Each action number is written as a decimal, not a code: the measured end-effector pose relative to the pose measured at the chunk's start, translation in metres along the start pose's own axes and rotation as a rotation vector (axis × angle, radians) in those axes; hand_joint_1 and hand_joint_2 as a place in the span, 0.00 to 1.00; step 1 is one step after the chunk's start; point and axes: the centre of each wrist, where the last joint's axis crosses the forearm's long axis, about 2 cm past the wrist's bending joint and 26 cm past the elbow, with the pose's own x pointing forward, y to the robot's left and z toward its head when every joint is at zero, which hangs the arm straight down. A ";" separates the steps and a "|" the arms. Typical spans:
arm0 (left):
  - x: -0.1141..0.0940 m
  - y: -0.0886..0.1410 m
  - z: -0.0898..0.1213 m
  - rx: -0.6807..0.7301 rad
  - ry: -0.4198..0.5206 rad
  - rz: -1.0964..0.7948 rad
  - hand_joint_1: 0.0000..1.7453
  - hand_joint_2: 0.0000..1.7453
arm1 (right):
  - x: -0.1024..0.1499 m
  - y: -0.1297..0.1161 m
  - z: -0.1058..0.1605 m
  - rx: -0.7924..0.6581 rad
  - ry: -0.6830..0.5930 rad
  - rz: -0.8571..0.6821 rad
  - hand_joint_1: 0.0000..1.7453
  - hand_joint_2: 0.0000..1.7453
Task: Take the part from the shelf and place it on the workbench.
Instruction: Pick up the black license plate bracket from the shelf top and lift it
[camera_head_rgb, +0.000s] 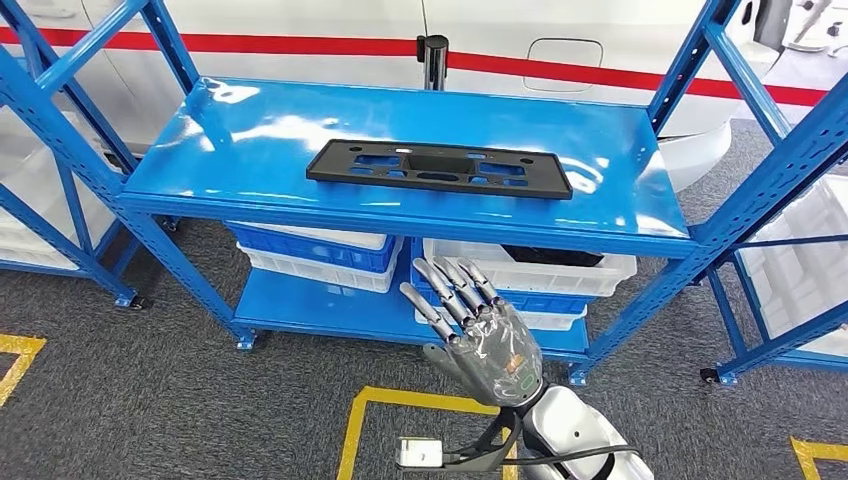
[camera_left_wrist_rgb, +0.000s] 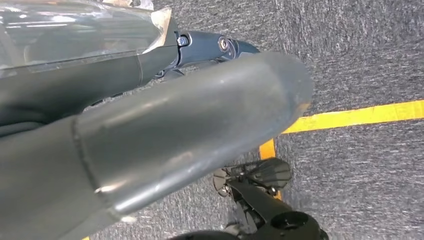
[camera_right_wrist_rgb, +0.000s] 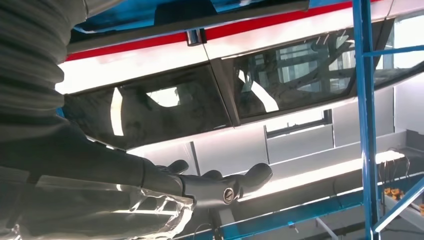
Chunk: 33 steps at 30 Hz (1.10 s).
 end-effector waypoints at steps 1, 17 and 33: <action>0.000 0.000 0.000 0.001 0.000 0.002 0.00 0.00 | 0.000 0.000 0.000 -0.002 -0.002 0.000 0.00 1.00; -0.004 0.003 0.001 -0.030 -0.069 0.160 0.00 0.00 | 0.001 -0.001 -0.009 -0.024 -0.030 -0.007 0.00 1.00; -0.003 0.003 0.001 -0.029 -0.087 0.182 0.00 0.00 | 0.001 -0.002 -0.012 -0.029 -0.042 -0.006 0.00 1.00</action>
